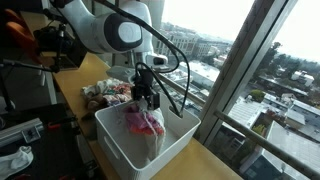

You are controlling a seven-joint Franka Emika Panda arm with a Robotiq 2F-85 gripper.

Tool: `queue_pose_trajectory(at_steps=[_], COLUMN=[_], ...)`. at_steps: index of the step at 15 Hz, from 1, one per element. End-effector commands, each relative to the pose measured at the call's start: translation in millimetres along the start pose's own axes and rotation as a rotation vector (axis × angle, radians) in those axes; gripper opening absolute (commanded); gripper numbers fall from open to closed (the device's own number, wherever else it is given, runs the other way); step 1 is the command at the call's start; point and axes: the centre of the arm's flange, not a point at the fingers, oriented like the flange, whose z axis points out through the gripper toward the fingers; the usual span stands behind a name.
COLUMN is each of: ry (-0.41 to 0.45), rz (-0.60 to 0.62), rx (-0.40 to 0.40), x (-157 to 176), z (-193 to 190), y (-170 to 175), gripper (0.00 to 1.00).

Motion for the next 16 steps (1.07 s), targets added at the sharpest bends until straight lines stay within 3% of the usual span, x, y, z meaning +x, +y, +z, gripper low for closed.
queue_pose_trajectory(at_steps=[1, 5, 9, 12, 16], ry=[-0.013, -0.015, 0.080, 0.150, 0.221], rz=[0.009, 0.001, -0.048, -0.101, -0.247], rx=[0.000, 0.018, 0.046, 0.110, 0.218], x=[13, 1, -7, -7, -4], z=[22, -1, -63, -95, -94], y=[-10, -32, -60, -122, -239], gripper=[0.46, 0.73, 0.99, 1.00, 1.00])
